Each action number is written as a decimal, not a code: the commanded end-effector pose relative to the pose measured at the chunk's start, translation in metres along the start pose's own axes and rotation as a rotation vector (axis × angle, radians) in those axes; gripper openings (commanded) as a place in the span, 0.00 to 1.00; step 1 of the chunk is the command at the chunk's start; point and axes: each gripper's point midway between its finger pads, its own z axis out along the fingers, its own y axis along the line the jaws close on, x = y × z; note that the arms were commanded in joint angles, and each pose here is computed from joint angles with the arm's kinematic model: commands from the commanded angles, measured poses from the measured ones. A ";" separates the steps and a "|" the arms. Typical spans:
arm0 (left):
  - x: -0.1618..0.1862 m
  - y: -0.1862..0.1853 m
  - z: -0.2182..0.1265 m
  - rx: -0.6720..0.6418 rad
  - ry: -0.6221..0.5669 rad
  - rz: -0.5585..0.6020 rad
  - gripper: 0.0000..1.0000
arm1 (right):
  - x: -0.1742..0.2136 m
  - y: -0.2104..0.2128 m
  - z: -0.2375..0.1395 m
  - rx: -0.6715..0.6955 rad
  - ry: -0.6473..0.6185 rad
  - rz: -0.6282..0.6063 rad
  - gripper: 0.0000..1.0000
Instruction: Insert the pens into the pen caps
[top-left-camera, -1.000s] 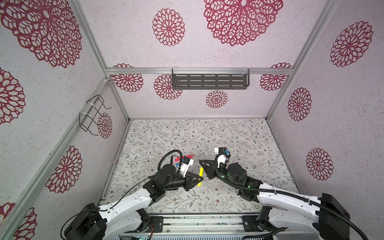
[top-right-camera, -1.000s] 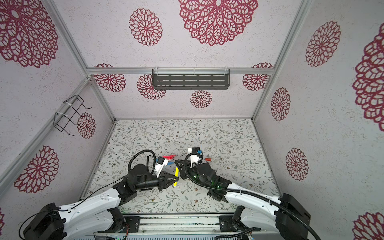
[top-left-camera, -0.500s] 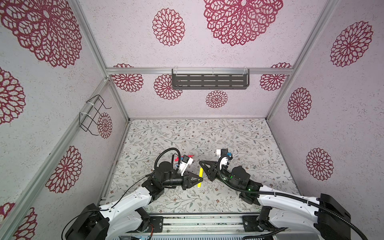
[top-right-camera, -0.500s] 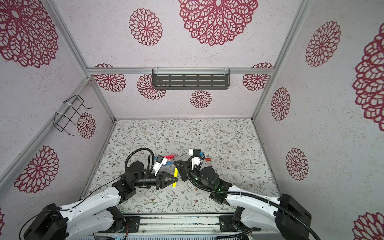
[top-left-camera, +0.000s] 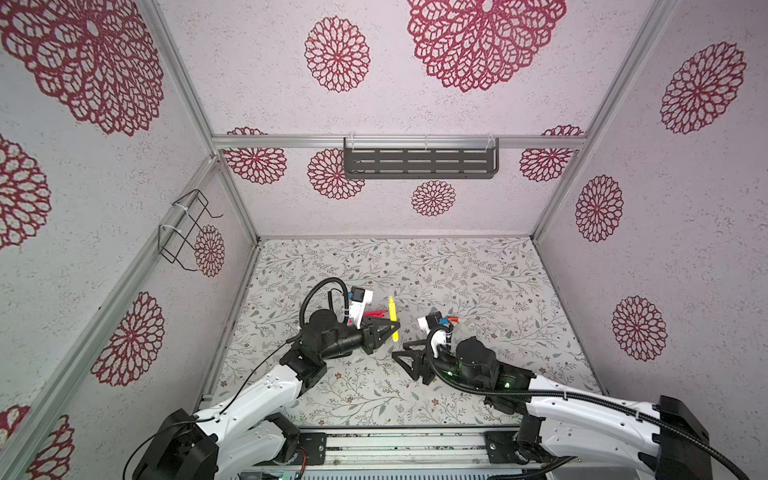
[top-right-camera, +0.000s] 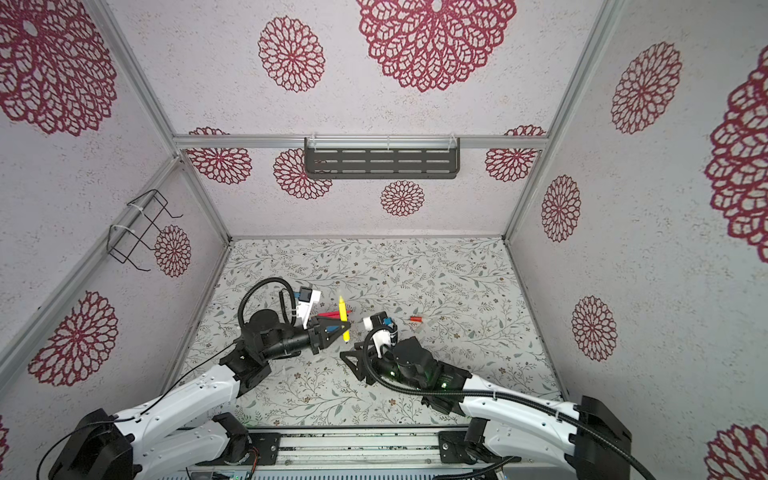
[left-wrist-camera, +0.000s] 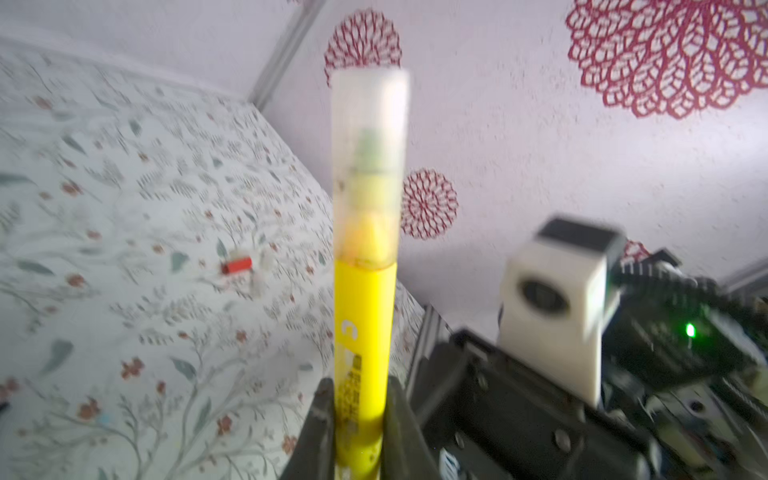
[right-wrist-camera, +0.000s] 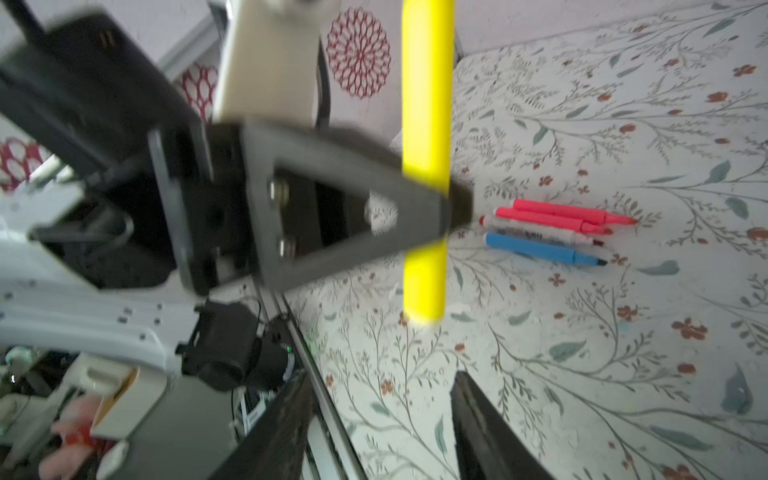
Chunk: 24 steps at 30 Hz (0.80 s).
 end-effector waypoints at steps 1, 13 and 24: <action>0.005 0.021 0.000 -0.113 -0.026 0.034 0.00 | -0.055 0.004 -0.048 0.018 -0.138 -0.039 0.67; 0.029 0.022 -0.003 -0.153 -0.004 0.053 0.00 | -0.072 0.009 -0.046 0.032 -0.112 -0.082 0.76; 0.038 0.009 0.004 -0.176 0.029 0.116 0.00 | -0.103 -0.003 -0.020 0.130 -0.091 -0.114 0.69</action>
